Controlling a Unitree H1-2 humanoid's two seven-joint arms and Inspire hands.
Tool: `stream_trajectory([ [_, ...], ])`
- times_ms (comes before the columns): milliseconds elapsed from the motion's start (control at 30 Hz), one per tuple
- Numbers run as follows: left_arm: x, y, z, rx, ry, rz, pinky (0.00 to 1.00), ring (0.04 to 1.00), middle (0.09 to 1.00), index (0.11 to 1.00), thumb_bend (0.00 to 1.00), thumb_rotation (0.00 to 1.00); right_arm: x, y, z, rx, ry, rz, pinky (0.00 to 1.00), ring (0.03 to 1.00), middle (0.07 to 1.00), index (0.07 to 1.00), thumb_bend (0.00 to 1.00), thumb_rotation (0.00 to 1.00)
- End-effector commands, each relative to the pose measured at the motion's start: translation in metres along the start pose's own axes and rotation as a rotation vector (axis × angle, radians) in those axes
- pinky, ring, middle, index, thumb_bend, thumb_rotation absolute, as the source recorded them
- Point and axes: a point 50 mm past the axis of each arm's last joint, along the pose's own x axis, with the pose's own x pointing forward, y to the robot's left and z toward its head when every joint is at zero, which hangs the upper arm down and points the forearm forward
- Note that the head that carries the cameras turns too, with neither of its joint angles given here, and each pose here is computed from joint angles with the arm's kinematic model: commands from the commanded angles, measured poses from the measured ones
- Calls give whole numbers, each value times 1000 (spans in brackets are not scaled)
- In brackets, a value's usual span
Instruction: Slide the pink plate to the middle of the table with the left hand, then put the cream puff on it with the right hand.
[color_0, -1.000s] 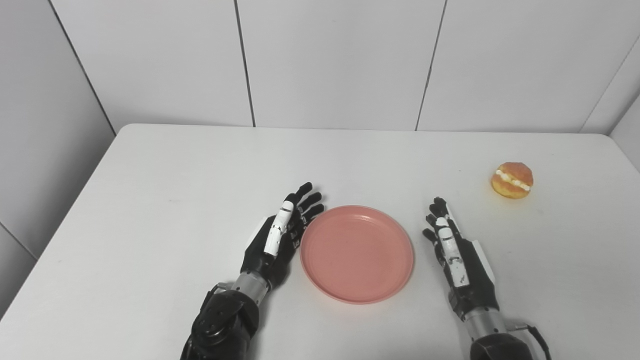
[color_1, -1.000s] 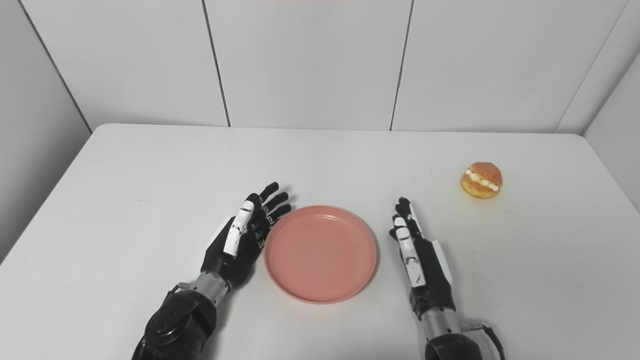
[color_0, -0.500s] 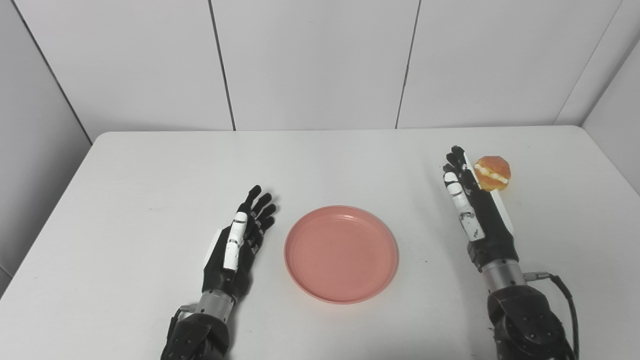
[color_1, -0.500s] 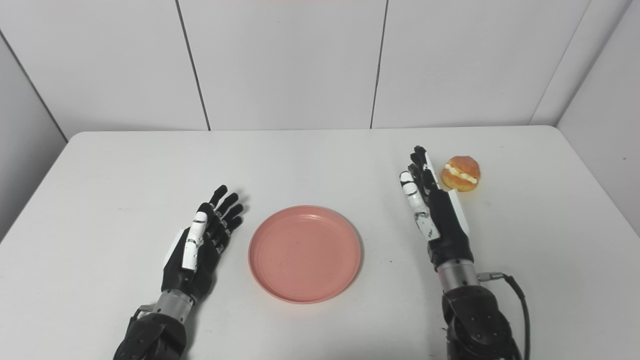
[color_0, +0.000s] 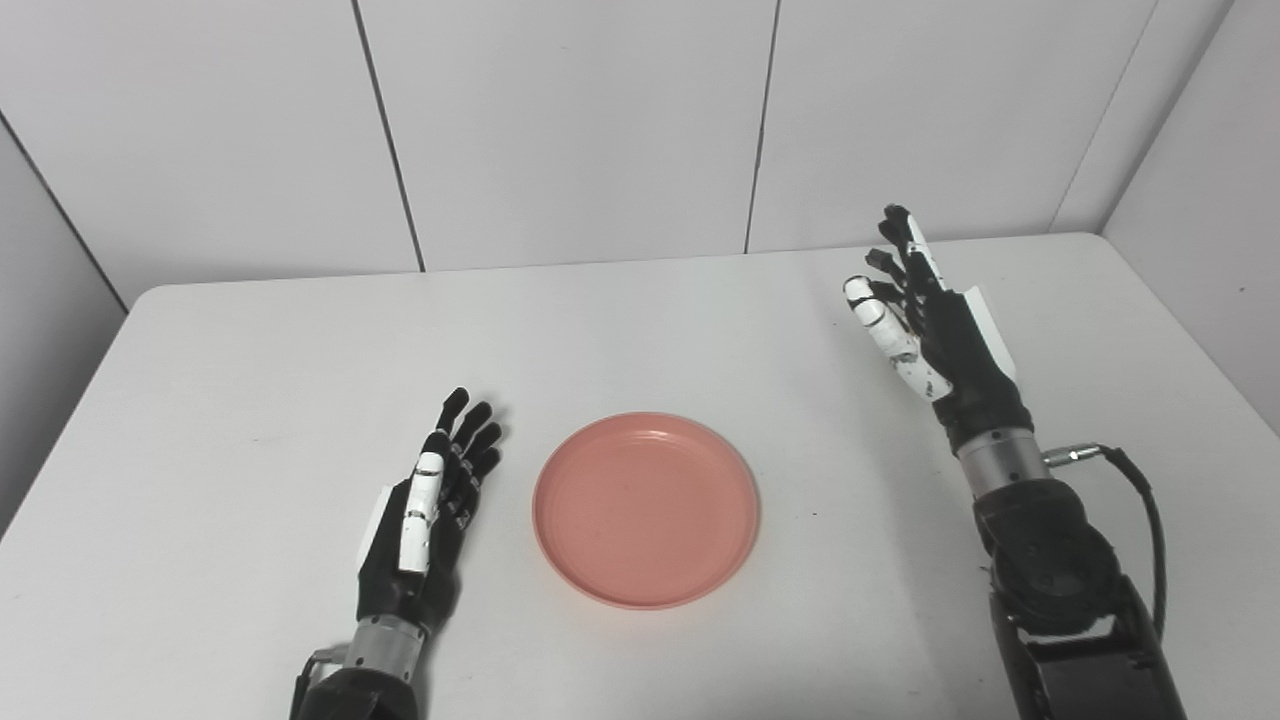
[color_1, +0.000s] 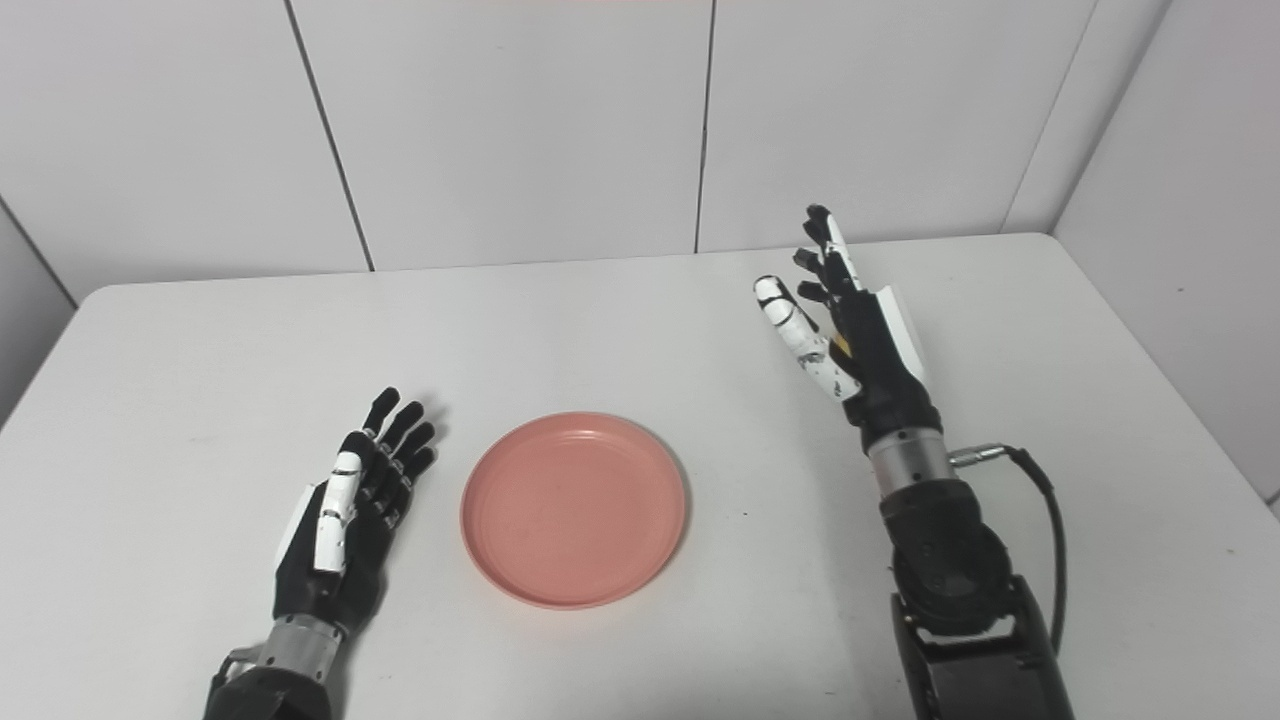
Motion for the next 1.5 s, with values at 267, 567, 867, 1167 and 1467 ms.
stream_trajectory([
  [267,-21,24,-24,-22,114,56,987,955,964,965,366,1000,37,-40,22,-299,-35,-106,782,886,962,993,714,643],
  [567,-22,26,-26,-24,122,57,975,948,956,955,351,1000,53,-59,10,-473,71,-77,712,908,983,1000,837,488],
  [867,-22,27,-27,-25,125,57,971,943,951,954,365,1000,62,-69,-12,-594,172,-42,705,945,1000,1000,901,435],
  [1167,-22,27,-26,-35,136,56,954,935,945,944,371,1000,75,-76,-35,-680,267,2,733,962,1000,1000,950,497],
  [1467,-22,27,-27,-37,133,55,953,935,945,945,366,1000,87,-84,-55,-711,299,26,743,953,1000,1000,982,498],
])
